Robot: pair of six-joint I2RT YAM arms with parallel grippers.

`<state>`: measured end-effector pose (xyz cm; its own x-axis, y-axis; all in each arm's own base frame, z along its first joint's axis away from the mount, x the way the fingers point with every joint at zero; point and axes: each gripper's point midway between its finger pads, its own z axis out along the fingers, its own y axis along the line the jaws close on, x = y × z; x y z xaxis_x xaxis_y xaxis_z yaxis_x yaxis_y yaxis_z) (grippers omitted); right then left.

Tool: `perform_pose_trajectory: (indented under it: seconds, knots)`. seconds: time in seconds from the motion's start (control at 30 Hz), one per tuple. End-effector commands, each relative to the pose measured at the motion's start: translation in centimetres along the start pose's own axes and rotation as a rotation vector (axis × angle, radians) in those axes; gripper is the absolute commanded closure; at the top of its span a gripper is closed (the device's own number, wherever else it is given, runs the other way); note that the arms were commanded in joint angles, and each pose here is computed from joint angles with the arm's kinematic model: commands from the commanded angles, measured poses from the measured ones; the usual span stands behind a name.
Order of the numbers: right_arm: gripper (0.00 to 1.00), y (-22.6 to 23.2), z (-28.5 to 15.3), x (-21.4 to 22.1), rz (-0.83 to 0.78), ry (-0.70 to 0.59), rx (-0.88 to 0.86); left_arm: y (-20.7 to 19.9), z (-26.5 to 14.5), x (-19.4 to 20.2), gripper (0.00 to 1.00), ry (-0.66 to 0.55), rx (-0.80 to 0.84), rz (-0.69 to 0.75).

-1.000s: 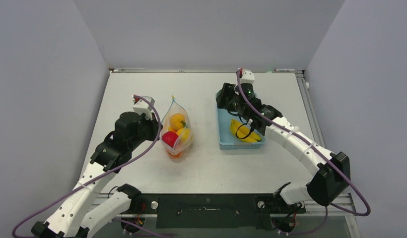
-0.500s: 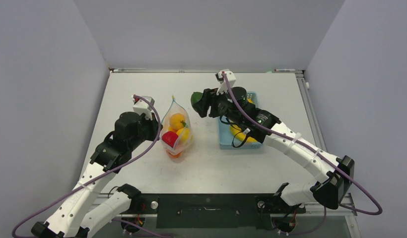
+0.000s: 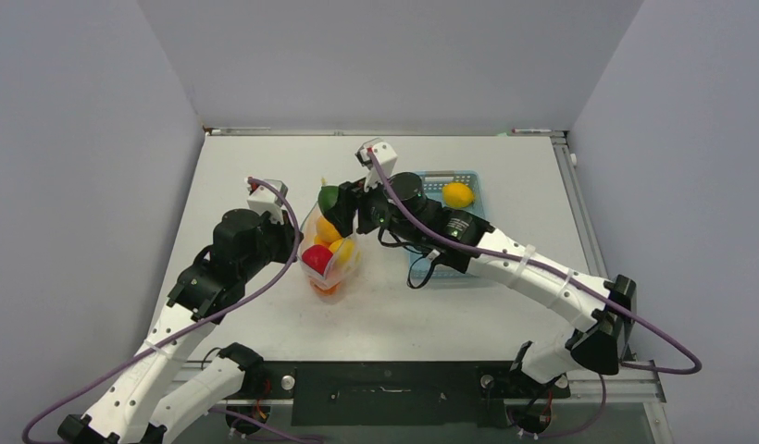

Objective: Place the food in the zip-top bag and seal the zipper
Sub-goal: Place the fake fruit in the zipper food storage bag.

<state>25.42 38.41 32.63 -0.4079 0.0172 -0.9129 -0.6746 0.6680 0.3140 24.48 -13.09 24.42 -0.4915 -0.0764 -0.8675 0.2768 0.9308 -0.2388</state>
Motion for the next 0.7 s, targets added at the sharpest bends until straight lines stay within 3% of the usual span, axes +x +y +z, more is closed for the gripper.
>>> perform_pose_trajectory:
  seconds: [0.0, 0.67]
  knots:
    - [0.57, 0.7, 1.2, -1.3, -0.02, -0.026, 0.018, -0.4, -0.2, -1.7, 1.0, -0.07, 0.016, -0.01]
    - [0.52, -1.0, 5.2, 4.9, -0.082, 0.179, 0.15, -0.3, -0.4, -1.9, 1.0, -0.077, 0.016, -0.01]
